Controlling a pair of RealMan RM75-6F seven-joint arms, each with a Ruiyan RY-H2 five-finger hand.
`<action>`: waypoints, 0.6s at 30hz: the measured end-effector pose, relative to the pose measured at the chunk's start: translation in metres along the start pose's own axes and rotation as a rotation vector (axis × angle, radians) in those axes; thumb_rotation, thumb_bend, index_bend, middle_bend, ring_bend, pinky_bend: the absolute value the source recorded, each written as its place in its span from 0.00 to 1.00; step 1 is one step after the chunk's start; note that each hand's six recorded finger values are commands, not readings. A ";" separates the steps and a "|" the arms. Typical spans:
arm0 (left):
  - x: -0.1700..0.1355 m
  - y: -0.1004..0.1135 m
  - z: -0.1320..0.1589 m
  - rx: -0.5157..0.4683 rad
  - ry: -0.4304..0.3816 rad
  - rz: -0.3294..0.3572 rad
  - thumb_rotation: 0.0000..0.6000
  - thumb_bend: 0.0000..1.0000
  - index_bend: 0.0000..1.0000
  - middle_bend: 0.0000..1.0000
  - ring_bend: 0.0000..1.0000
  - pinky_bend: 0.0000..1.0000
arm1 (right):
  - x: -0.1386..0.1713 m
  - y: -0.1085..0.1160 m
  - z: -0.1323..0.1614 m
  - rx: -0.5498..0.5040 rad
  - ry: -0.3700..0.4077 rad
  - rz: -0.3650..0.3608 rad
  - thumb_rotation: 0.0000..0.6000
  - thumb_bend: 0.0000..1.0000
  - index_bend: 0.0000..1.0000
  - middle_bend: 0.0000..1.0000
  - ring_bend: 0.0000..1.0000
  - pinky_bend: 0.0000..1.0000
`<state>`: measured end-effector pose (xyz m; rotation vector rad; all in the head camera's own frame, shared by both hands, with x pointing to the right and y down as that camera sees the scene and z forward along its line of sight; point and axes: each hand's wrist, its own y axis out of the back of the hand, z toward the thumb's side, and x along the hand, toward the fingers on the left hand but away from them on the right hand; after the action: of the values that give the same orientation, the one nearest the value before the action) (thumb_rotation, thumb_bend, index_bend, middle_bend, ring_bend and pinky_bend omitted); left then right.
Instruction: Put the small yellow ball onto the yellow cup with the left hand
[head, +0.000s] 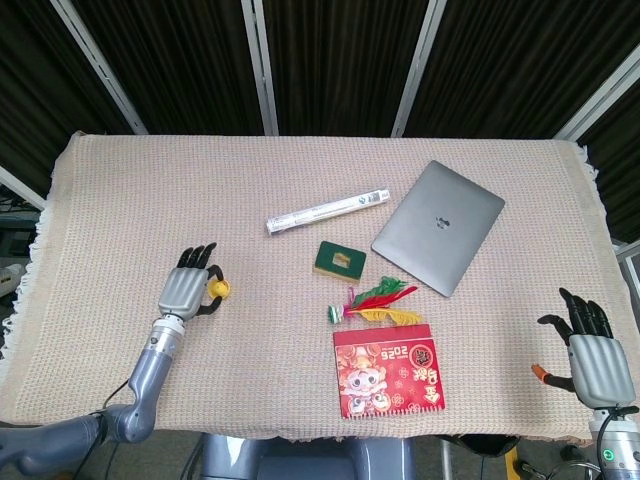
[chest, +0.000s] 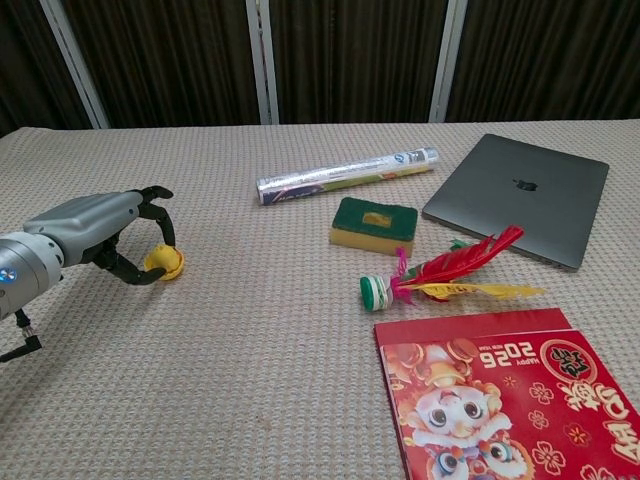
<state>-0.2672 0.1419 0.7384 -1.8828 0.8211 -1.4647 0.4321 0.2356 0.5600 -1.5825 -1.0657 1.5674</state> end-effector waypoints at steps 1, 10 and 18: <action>0.000 0.000 0.000 -0.002 0.000 0.000 1.00 0.33 0.43 0.00 0.00 0.00 | 0.000 0.000 0.000 0.000 0.000 0.000 1.00 0.00 0.33 0.00 0.00 0.00; -0.002 0.000 -0.001 -0.009 -0.009 -0.001 1.00 0.25 0.40 0.00 0.00 0.00 | 0.000 0.000 0.000 -0.002 0.001 -0.002 1.00 0.00 0.33 0.00 0.00 0.00; -0.003 0.003 -0.007 -0.010 -0.006 0.004 1.00 0.24 0.39 0.00 0.00 0.00 | 0.000 0.000 0.000 -0.002 0.002 -0.003 1.00 0.00 0.33 0.00 0.00 0.00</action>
<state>-0.2747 0.1419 0.7359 -1.8901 0.8307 -1.4547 0.4318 0.2356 0.5598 -1.5832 -1.0681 1.5628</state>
